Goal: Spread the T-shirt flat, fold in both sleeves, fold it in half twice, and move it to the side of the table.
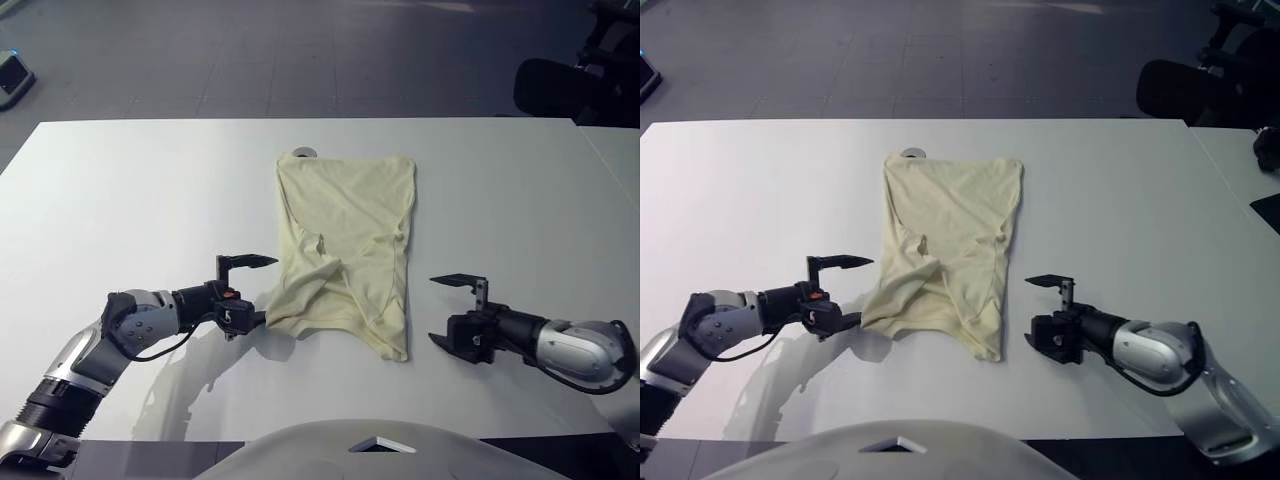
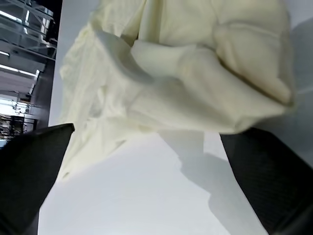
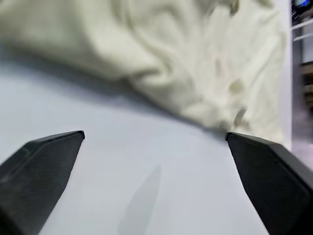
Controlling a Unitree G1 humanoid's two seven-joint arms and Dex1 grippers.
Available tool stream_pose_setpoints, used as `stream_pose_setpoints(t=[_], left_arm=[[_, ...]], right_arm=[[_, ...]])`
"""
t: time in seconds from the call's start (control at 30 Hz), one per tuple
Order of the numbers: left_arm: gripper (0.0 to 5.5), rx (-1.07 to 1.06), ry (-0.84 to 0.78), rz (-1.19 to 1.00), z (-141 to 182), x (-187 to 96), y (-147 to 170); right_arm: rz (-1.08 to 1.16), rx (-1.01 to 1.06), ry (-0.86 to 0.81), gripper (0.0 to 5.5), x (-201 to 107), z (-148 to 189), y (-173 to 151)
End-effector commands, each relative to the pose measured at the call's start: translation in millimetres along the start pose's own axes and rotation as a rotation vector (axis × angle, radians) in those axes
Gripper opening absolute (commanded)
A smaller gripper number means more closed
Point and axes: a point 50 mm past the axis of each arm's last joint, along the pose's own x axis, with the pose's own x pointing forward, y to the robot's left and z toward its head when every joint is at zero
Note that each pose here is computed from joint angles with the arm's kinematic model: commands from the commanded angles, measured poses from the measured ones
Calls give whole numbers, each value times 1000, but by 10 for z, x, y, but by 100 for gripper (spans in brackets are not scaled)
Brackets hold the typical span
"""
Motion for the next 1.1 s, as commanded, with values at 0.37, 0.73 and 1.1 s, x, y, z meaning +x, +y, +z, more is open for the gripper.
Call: stream_pose_setpoints(t=[0.37,0.73,1.1], left_arm=[[290,87,-35,-235,47,44,-316],[87,53,-50,-228,111,72,-352],[0,16,-66,-258,153,49,-355]], right_arm=[[60,23,-89,430,224,203,236],[97,-6,-130,241,246,262,315],[103,-18,-149,61,240,269,266]])
